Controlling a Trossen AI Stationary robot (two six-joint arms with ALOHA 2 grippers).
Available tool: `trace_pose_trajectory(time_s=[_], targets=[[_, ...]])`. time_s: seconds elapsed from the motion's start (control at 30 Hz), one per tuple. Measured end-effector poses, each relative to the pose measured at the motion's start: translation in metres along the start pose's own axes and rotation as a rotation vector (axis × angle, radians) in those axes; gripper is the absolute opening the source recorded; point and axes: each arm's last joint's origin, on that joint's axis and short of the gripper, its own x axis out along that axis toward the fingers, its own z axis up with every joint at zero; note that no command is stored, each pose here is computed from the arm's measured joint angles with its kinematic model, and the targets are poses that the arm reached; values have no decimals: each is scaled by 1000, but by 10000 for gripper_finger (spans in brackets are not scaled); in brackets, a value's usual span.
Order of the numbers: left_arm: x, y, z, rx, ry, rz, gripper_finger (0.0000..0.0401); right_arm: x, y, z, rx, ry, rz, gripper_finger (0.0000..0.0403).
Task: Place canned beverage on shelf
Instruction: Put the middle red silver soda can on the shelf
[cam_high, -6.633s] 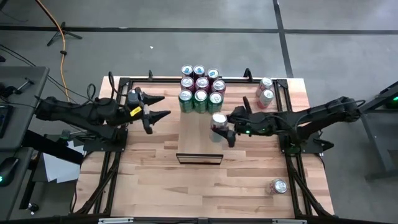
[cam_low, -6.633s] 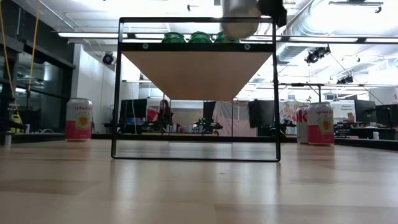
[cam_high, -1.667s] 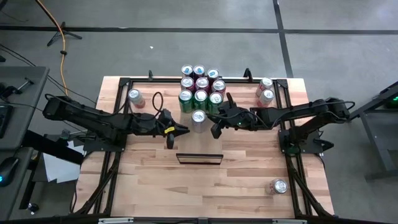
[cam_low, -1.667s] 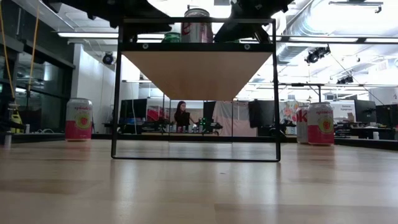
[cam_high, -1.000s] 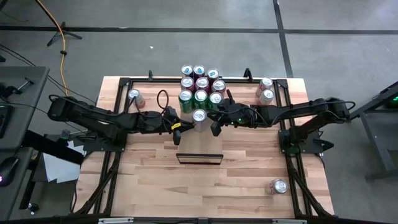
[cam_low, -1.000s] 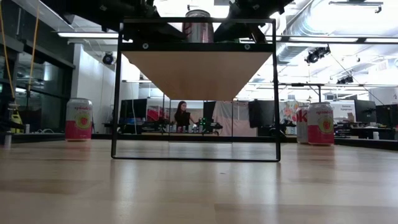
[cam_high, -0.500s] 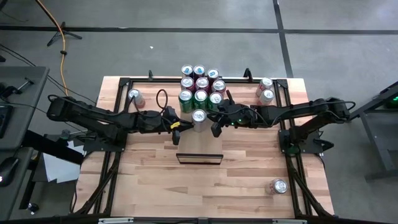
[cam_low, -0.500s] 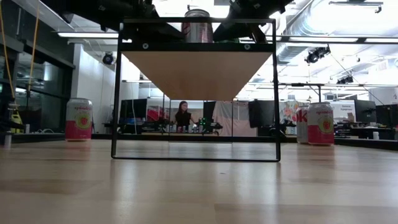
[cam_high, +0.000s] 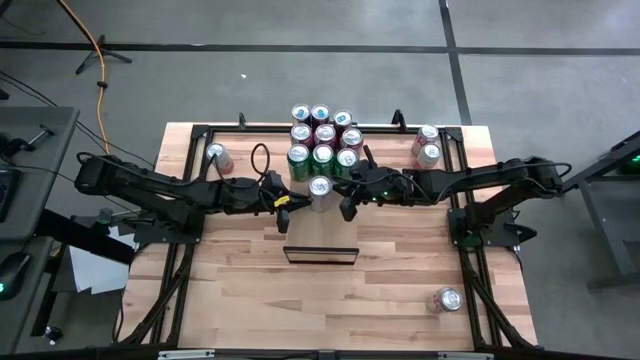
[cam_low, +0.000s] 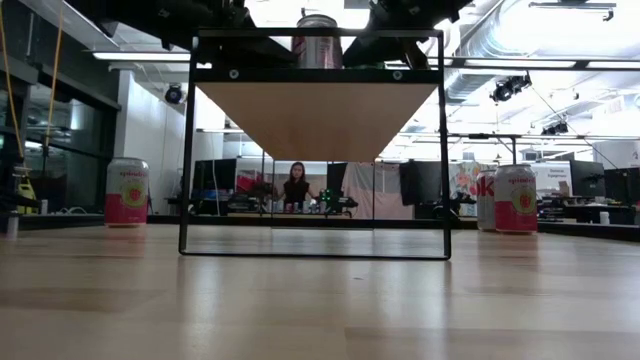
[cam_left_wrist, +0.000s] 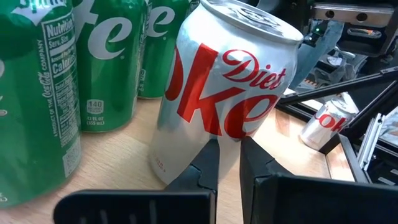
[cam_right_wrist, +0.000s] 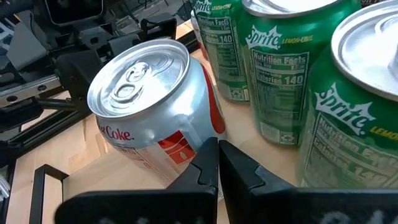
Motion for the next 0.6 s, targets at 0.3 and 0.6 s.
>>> trace_pose_trajectory(time_s=[0.3, 0.6], targets=[[1, 4, 2, -5, -9, 21, 0, 0, -1, -7, -22, 61, -11, 0], [0, 7, 6, -4, -18, 27, 0, -3, 0, -11, -40, 98, -23, 0]])
